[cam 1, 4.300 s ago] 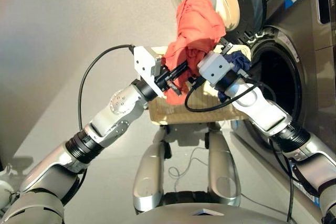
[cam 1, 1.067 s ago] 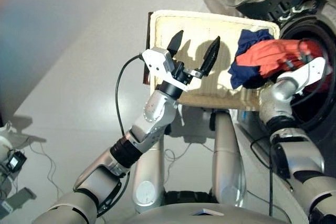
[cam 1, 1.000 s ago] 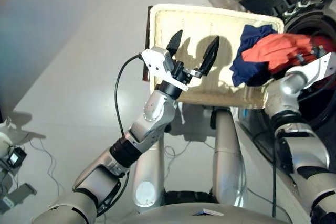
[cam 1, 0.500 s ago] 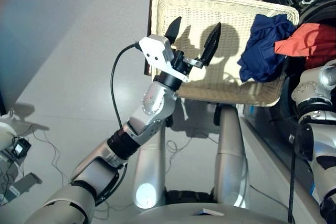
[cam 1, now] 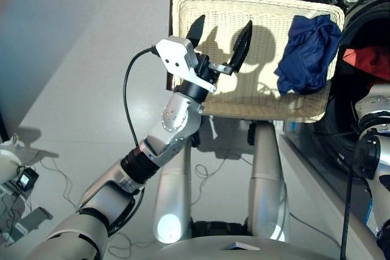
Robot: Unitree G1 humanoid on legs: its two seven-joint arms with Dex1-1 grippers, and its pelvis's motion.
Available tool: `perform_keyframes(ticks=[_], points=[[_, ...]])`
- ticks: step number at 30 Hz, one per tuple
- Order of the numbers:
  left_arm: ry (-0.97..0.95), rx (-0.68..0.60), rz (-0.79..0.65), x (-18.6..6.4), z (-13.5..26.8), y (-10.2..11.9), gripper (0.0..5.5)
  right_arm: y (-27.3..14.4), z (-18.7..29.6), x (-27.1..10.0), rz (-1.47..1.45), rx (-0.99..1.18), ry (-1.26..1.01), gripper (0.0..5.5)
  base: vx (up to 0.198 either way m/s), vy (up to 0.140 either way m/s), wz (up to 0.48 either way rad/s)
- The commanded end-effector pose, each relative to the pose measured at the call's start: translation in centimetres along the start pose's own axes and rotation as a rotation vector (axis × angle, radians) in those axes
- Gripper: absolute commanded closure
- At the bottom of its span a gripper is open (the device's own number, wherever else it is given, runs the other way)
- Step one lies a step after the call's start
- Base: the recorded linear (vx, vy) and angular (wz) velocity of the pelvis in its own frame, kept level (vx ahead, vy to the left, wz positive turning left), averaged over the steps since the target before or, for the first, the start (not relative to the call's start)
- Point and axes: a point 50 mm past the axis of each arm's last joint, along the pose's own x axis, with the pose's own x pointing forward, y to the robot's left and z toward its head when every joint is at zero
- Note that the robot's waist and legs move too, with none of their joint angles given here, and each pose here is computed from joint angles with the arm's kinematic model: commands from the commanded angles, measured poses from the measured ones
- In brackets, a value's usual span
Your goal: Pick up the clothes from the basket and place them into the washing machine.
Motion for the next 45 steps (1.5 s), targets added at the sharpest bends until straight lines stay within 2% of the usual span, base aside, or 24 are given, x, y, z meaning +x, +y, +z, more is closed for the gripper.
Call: perform_keyframes(ticks=[1,6,10,14,17,22,27,35,45], points=[[-0.172,-0.04,-0.043,0.3,3.1,-1.3,0.0,1.7,3.0,0.3,0.066,0.097,-0.092,0.0,0.0,0.0,0.0],[-0.186,-0.05,-0.024,0.7,3.0,-1.4,0.0,2.9,-0.7,-2.9,0.264,0.042,-0.036,0.0,0.0,0.0,0.0],[-0.195,-0.07,0.014,0.7,2.9,-1.2,0.0,3.3,-4.5,-8.0,0.499,0.031,0.028,0.0,0.0,0.0,0.0],[-0.202,-0.07,0.046,0.4,2.9,-0.8,0.0,1.5,-8.0,-14.1,0.811,-0.09,0.067,0.0,0.0,0.0,0.0],[-0.2,-0.06,0.063,-0.1,2.9,-0.3,0.0,-1.0,-9.9,-17.2,1.026,-0.222,0.097,0.0,0.0,0.0,0.0],[-0.198,-0.028,0.065,-0.9,3.1,0.4,0.0,-3.2,-10.9,-20.0,1.396,-0.437,0.082,0.0,0.0,0.0,0.0],[-0.204,-0.022,0.049,-1.3,3.4,0.4,0.0,-2.5,-10.3,-22.4,1.622,-0.499,0.002,0.0,0.0,0.0,0.0],[-0.221,-0.06,0.031,-1.3,3.7,0.1,0.0,0.5,-11.6,-22.4,1.635,-0.646,-0.077,0.0,0.0,0.0,0.0],[-0.209,-0.104,-0.022,-1.1,3.6,-0.9,0.0,4.7,-12.3,-17.8,1.37,-0.836,-0.057,0.0,0.0,0.0,0.0]])
